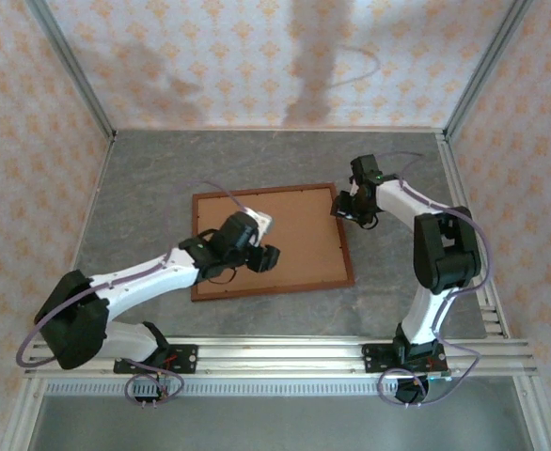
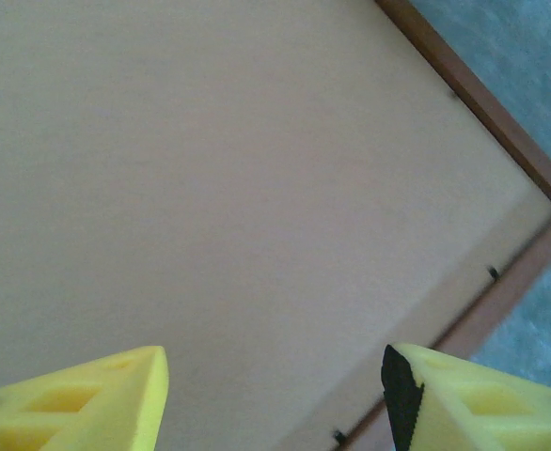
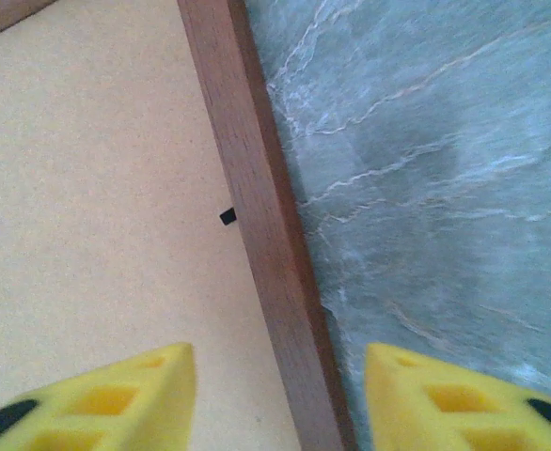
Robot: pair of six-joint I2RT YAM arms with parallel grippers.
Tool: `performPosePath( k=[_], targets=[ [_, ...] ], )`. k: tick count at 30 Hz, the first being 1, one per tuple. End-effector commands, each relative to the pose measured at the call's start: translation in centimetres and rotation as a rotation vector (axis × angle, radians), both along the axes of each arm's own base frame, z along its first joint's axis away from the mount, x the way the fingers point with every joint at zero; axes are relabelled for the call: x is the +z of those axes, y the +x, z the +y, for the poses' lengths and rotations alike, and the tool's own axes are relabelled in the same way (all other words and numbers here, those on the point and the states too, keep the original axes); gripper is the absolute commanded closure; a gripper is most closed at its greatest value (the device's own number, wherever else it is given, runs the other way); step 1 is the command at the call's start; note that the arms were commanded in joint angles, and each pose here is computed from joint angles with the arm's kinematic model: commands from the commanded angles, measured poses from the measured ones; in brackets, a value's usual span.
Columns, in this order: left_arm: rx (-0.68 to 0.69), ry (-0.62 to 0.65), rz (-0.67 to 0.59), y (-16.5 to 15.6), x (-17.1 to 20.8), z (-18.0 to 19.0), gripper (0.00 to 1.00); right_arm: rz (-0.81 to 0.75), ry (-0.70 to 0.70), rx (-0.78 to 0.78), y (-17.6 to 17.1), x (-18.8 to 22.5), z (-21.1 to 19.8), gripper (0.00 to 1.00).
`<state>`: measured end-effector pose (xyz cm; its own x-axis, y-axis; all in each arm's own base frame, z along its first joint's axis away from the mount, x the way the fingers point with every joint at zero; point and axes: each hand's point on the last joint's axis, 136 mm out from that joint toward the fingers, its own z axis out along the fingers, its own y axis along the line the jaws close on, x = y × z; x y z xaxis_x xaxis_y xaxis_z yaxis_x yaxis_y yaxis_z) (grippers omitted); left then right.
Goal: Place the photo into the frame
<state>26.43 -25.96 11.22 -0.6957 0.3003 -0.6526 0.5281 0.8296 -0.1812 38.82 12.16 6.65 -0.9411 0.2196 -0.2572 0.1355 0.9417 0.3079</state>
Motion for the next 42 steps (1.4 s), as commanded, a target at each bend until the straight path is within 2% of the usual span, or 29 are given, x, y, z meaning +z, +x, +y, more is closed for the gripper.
performPosePath(
  k=[1, 5, 10, 16, 22, 34, 37, 42],
  targets=[
    [-0.199, 0.106, -0.134, -0.7, 0.2, -3.1, 0.36, -0.067, -0.096, -0.022, -1.0, 3.2, -2.3, 0.4],
    [-0.358, 0.264, -0.151, -2.1, -2.7, -5.6, 0.35, -0.107, -0.151, -0.037, -2.9, 4.3, -3.9, 0.24],
    [-0.484, 0.385, -0.149, -3.1, -5.6, -7.6, 0.35, -0.133, -0.204, -0.064, -4.6, 5.0, -5.7, 0.16],
    [-0.56, 0.416, -0.132, -3.2, -7.2, -8.9, 0.35, -0.113, -0.213, -0.074, -5.3, 4.8, -6.5, 0.17],
    [-0.6, 0.436, -0.117, -3.2, -8.4, -9.6, 0.38, -0.076, -0.17, -0.069, -5.8, 3.7, -5.7, 0.22],
    [-0.636, 0.419, -0.088, -3.8, -10.2, -10.0, 0.66, 0.008, -0.04, -0.052, -7.9, 1.4, -3.7, 0.25],
    [-0.639, 0.399, -0.1, -3.8, -9.9, -10.4, 0.76, 0.051, 0.013, -0.036, -9.0, 0.3, -2.8, 0.27],
    [-0.644, 0.354, -0.129, -3.6, -8.7, -11.3, 0.88, 0.109, 0.095, -0.015, -10.7, -1.0, -1.5, 0.27]
  ],
)
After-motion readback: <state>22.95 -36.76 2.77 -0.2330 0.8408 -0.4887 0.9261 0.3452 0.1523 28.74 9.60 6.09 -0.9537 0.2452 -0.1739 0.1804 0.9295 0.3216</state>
